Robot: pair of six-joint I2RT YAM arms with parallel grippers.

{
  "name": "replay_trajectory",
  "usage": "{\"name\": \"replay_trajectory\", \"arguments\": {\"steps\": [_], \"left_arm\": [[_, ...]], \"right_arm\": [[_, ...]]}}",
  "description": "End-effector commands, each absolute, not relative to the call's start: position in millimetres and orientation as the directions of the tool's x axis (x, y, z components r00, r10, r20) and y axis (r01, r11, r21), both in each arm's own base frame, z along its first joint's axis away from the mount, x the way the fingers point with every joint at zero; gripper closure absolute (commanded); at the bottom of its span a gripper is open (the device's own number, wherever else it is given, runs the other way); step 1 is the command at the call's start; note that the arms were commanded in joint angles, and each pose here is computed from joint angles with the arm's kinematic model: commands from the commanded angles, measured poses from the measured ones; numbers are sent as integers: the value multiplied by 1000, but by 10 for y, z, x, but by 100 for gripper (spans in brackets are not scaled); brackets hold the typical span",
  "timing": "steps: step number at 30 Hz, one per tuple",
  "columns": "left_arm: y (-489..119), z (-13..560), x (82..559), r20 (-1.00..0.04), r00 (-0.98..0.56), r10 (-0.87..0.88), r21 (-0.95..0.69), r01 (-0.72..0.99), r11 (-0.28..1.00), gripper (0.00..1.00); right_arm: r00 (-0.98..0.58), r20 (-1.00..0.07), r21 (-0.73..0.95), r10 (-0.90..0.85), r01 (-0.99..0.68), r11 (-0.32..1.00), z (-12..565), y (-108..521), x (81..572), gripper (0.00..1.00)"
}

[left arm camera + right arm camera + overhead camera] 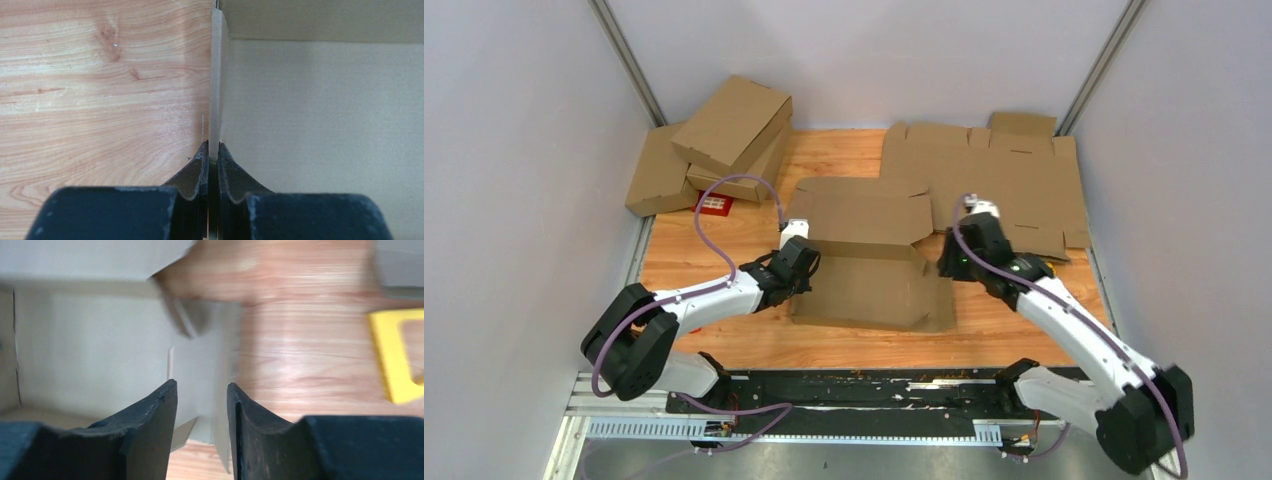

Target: Fold the paper box

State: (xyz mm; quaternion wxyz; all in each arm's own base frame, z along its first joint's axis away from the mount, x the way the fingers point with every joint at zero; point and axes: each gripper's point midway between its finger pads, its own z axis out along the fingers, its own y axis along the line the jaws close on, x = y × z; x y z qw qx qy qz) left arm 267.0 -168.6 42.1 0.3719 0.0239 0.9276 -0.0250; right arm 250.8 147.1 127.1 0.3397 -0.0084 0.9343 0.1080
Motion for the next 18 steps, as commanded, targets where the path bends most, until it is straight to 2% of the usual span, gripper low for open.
{"name": "replay_trajectory", "arguments": {"steps": [1, 3, 5, 11, 18], "left_arm": [[-1763, 458, 2681, -689, -725, -9, -84, 68, 994, 100], [-1751, 467, 2681, -687, -727, -19, -95, 64, 993, 100], [-1750, 487, 2681, -686, -727, -41, -125, 62, 990, 100], [-1693, 665, 2692, -719, -684, -122, -216, 53, 975, 100], [-1600, 792, 2686, -743, -642, -189, -273, 33, 961, 100]], "right_arm": [[-650, -707, 251, 279, 137, 958, 1355, 850, 2571, 56], [-585, -728, 263, 358, 244, 934, 1289, 617, 2557, 46], [-559, -723, 269, 405, 311, 911, 1181, 494, 2525, 42], [-623, -662, 258, 416, 332, 907, 885, 520, 2501, 41], [-750, -556, 311, 359, 214, 926, 530, 825, 2491, 41]]}}
